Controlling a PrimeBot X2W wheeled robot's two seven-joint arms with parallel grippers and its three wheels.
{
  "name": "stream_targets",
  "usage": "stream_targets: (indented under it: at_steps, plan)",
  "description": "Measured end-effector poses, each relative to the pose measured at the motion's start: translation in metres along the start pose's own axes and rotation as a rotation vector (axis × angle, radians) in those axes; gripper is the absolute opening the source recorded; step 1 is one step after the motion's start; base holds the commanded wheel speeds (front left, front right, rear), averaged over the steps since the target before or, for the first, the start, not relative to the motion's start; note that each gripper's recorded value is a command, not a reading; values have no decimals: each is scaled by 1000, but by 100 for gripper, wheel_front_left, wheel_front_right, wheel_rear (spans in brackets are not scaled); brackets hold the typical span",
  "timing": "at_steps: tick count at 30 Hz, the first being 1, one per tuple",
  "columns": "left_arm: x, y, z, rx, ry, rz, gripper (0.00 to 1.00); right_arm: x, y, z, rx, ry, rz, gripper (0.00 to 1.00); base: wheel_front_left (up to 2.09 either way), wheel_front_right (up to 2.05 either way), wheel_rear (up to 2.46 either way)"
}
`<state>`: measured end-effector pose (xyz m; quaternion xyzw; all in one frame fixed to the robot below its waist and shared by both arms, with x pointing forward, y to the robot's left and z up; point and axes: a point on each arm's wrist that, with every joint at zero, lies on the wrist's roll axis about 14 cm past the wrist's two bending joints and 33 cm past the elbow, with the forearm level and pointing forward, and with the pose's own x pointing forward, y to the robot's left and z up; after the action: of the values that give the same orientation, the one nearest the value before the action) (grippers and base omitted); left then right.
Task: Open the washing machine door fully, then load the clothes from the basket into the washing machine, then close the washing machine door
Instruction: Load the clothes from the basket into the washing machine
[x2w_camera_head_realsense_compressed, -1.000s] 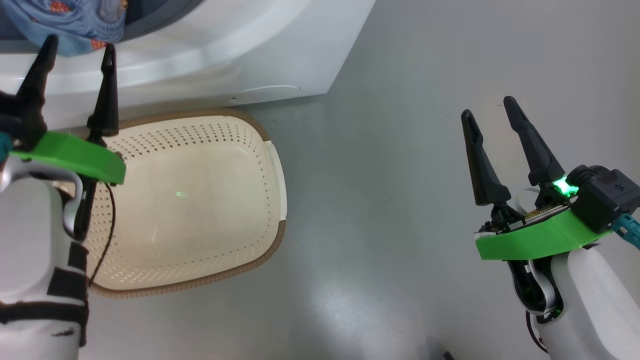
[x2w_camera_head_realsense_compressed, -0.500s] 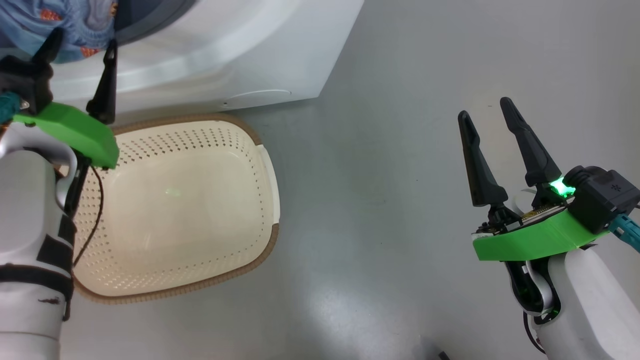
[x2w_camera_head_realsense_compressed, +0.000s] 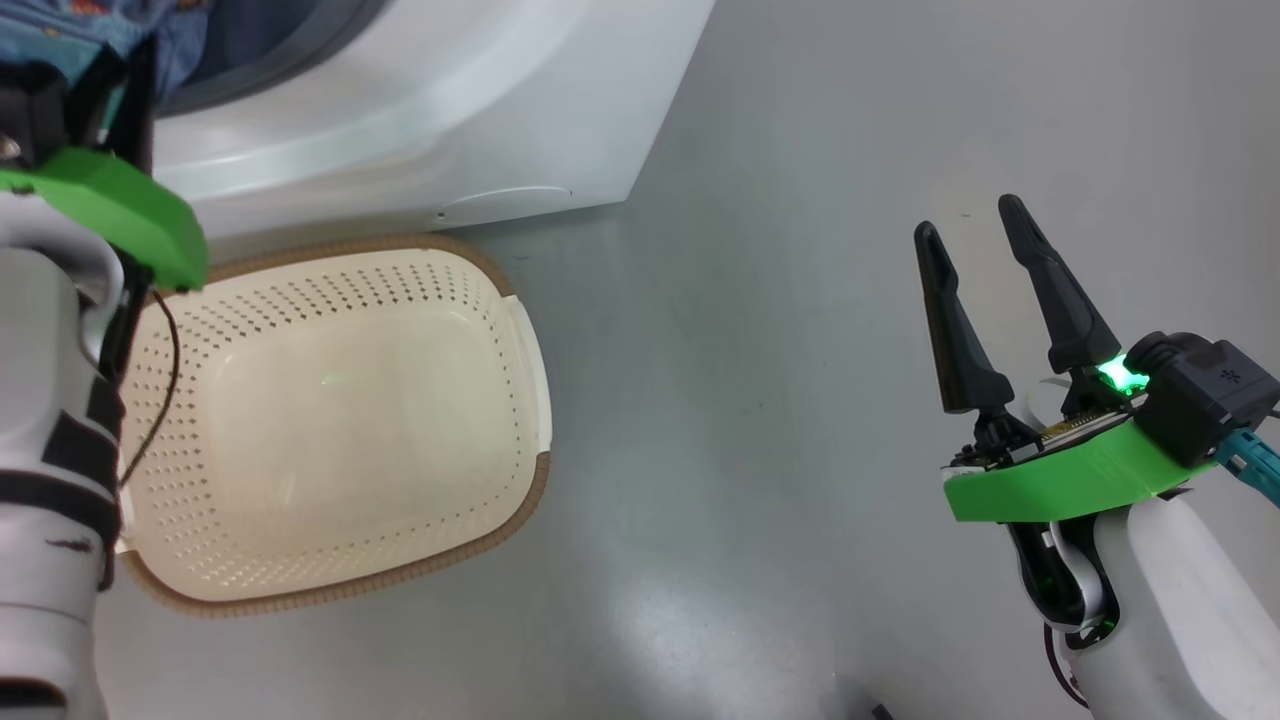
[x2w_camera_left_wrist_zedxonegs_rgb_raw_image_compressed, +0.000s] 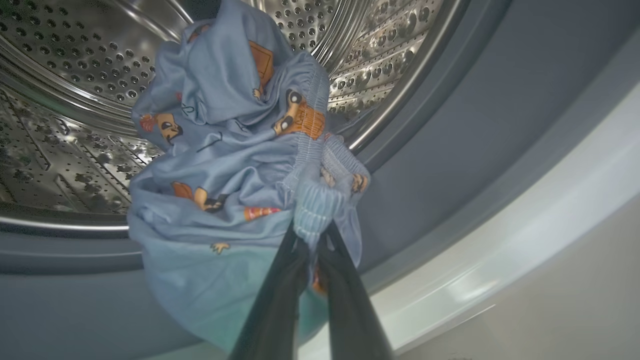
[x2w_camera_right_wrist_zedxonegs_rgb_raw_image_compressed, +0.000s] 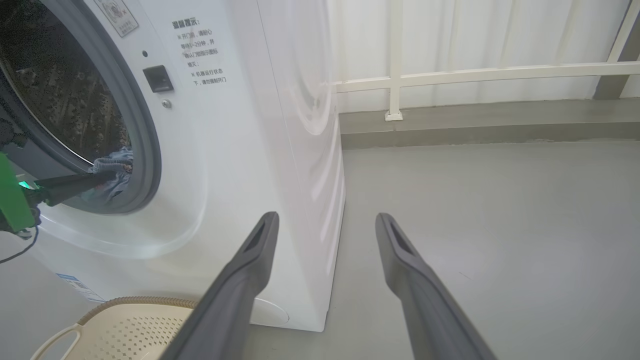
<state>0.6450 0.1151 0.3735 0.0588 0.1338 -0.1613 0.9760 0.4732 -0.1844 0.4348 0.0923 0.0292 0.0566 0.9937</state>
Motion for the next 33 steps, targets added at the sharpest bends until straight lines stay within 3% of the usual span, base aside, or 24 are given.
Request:
stream_targets:
  at_steps: [20,27,33]
  plan:
    - [51,15,32,-13,-16,74,0,-8,-8,-12,9,37,-41,100,0,0,0]
    - [71,31,40,-28,-53,155,0,-6,-13,-13,4,39,-59,100,0,0,0]
    - [86,25,24,-49,-44,160,0,-8,-21,-21,-2,59,-87,100,0,0,0]
